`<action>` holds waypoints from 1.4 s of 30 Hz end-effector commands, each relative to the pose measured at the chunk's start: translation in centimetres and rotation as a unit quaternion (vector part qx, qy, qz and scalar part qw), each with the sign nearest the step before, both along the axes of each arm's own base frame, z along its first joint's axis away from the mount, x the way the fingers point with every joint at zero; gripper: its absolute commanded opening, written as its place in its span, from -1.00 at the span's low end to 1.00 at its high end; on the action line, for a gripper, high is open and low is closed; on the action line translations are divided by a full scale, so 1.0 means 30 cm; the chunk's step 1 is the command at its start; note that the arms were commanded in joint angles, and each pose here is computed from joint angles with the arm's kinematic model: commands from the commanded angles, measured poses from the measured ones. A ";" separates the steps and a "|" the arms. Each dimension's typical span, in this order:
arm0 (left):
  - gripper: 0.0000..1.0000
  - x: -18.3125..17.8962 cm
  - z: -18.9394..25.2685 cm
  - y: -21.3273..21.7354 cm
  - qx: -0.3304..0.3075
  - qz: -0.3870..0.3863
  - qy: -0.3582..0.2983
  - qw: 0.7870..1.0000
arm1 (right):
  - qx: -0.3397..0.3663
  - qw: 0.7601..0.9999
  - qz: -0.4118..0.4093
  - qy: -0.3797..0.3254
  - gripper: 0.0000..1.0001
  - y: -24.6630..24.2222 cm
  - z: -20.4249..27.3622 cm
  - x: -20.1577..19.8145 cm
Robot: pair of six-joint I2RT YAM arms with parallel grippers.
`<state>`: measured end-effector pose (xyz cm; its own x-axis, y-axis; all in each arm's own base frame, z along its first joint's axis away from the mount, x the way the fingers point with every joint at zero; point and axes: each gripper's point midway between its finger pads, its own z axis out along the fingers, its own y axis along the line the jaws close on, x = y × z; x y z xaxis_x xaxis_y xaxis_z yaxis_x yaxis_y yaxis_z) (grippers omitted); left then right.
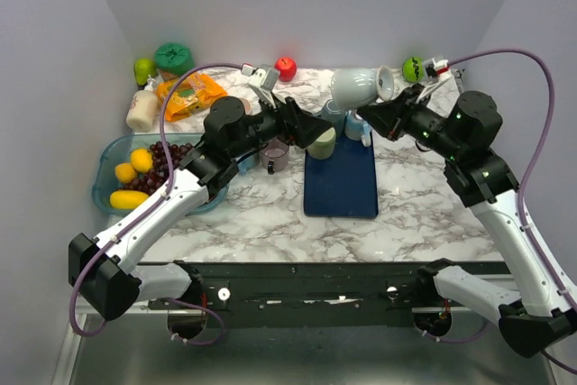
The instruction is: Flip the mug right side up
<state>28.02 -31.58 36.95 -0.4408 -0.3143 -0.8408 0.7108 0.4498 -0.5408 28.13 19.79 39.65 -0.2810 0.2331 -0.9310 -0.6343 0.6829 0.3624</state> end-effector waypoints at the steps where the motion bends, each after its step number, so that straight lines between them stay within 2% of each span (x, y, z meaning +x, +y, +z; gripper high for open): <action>1: 0.72 -0.095 0.256 -0.051 -0.107 -0.075 -0.069 0.989 | 0.108 0.984 0.089 -0.112 -0.99 0.051 0.336 -0.149; 6: 0.71 -0.121 0.352 -0.086 -0.155 -0.103 -0.075 0.980 | 0.153 0.967 0.136 -0.155 -0.99 0.063 0.468 -0.228; 12: 0.54 -0.166 0.452 -0.109 -0.204 -0.144 -0.089 0.964 | 0.187 0.954 0.166 -0.164 -0.99 0.074 0.515 -0.263; 19: 0.16 -0.192 0.506 -0.116 -0.244 -0.171 -0.091 0.950 | 0.200 0.949 0.177 -0.166 -0.99 0.081 0.512 -0.268; 27: -0.04 -0.194 0.526 -0.127 -0.273 -0.186 -0.079 0.941 | 0.200 0.948 0.185 -0.164 -0.99 0.094 0.479 -0.257; 34: -0.45 -0.189 0.555 -0.138 -0.290 -0.194 -0.077 0.934 | 0.208 0.945 0.197 -0.156 -0.99 0.106 0.446 -0.251; 42: -0.49 -0.184 0.561 -0.158 -0.297 -0.202 -0.072 0.930 | 0.205 0.947 0.202 -0.142 -0.99 0.127 0.391 -0.223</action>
